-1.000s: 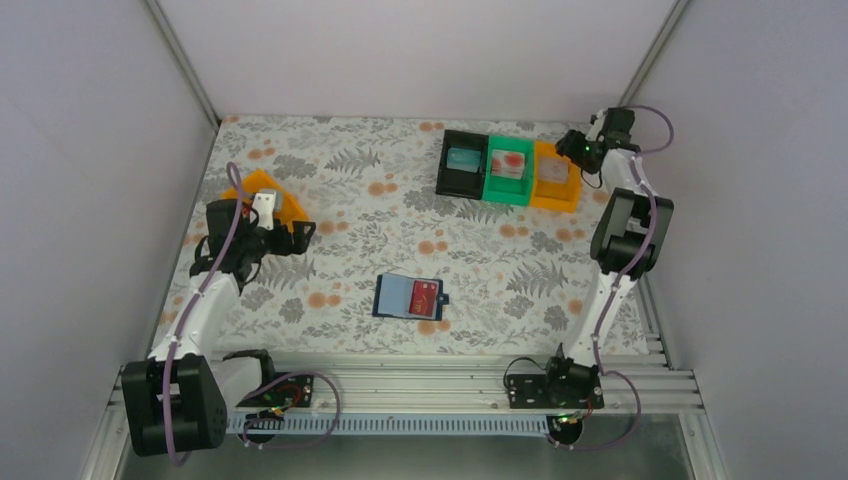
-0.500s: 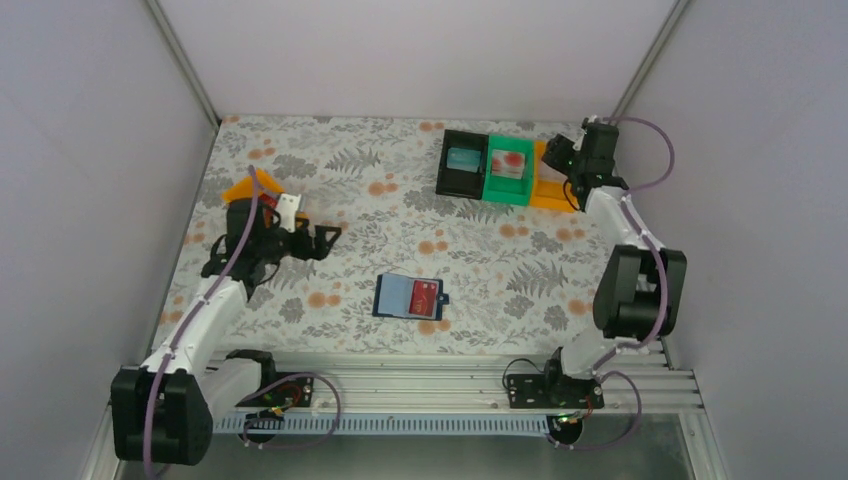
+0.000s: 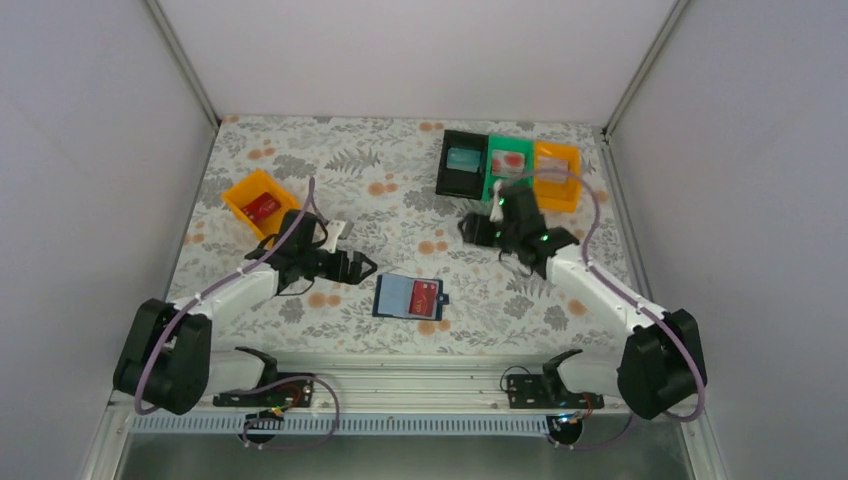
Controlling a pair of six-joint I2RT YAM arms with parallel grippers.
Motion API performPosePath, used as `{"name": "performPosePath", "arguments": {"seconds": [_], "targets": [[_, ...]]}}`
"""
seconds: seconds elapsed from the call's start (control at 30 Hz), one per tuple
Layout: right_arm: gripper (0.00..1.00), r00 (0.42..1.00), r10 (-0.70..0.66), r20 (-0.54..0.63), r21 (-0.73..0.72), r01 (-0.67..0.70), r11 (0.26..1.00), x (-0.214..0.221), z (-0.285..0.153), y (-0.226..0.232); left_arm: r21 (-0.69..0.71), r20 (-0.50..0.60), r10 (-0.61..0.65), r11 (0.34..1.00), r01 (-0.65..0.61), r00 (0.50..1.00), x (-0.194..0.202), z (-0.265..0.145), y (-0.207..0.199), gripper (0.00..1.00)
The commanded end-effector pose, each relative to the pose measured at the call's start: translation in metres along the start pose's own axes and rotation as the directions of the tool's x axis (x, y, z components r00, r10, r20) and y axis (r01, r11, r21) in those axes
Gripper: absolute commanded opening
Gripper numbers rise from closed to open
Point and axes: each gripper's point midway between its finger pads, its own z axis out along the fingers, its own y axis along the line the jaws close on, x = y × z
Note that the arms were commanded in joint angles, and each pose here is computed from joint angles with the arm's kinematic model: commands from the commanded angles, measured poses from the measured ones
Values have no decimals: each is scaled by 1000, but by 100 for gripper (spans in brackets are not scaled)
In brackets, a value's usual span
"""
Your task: Take the credit cards out of the card holder
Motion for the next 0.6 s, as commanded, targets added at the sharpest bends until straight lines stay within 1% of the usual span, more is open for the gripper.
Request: {"name": "performPosePath", "arguments": {"seconds": [0.0,0.07,0.1,0.2,0.27,0.43,0.57], "targets": [[65,954,90,-287,30,-85,996,114,0,0,43,-64,-120,992,123,991,27,12,-1,100],[65,925,90,-368,28,-86,996,152,0,-3,57,-81,-161,984,166,984,38,16,-1,100],[65,914,83,-398,9,-86,996,164,0,0,68,-89,-175,981,182,980,43,18,-1,100],[64,873,58,-484,-61,-99,993,196,1,11,83,-127,-214,971,225,969,59,23,-1,100],[65,847,46,-530,-80,-104,991,212,4,14,95,-153,-229,965,245,961,70,26,-2,100],[64,821,47,-568,-82,-113,990,229,18,14,89,-195,-251,958,272,948,87,31,0,100],[60,818,65,-572,-78,-133,988,233,31,16,120,-235,-234,956,267,943,94,38,-5,100]]}}
